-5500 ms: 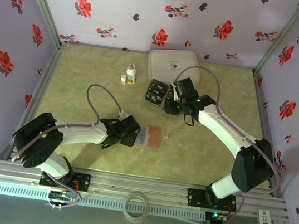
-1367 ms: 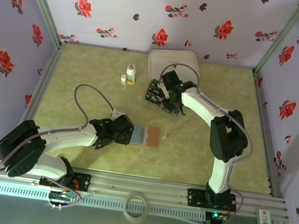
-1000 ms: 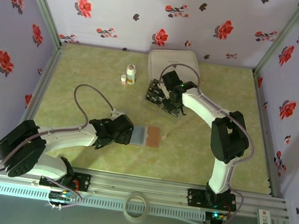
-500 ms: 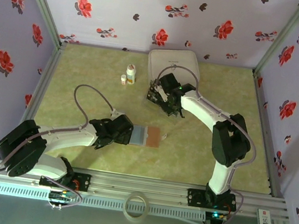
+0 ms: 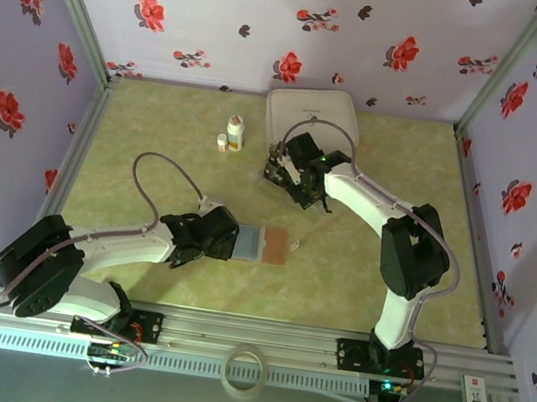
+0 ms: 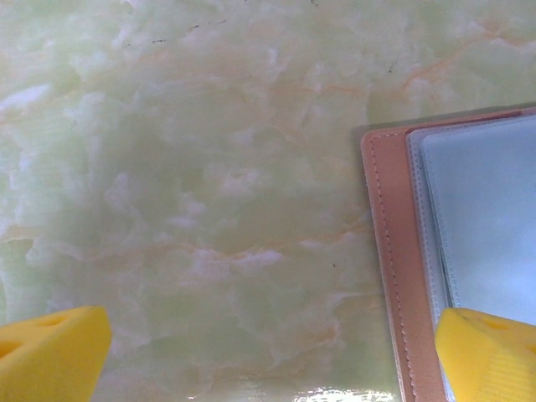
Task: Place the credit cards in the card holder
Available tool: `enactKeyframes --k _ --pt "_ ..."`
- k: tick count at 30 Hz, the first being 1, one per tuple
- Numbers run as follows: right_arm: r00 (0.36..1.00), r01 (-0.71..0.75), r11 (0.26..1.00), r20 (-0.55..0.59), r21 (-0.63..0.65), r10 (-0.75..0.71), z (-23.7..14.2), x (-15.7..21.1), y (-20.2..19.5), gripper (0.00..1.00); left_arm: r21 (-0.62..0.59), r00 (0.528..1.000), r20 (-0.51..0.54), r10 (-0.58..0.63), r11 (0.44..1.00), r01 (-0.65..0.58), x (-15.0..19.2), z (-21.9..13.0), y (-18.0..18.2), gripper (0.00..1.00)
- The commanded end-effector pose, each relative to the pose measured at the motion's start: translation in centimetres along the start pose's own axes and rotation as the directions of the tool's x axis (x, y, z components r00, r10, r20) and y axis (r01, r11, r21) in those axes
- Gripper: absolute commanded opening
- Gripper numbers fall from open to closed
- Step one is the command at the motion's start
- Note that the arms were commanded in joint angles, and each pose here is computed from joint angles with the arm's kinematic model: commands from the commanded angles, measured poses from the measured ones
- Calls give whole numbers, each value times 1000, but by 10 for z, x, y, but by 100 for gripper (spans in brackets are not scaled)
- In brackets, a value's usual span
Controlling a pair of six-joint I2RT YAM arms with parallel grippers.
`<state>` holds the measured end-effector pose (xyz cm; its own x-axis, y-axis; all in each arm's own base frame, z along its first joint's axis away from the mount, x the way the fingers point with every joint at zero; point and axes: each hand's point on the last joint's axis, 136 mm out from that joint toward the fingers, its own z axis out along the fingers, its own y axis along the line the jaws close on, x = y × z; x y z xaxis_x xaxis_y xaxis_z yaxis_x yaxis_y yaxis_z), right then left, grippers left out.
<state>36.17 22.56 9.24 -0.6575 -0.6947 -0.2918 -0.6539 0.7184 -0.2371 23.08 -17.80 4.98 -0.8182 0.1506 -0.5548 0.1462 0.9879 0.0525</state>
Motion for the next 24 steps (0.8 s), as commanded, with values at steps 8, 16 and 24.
enactKeyframes --k 8,16,24 --pt "999 37 999 4 38 -37 -18 0 3 30 -1 1000 -8 -14 1000 14 4 5 2 100" --pt "997 73 993 -41 89 -70 -7 5 -3 32 1 1000 -6 -13 1000 13 4 5 2 100" --pt "992 104 989 -76 105 -96 2 7 -4 31 2 1000 -8 -14 1000 14 4 5 2 100"
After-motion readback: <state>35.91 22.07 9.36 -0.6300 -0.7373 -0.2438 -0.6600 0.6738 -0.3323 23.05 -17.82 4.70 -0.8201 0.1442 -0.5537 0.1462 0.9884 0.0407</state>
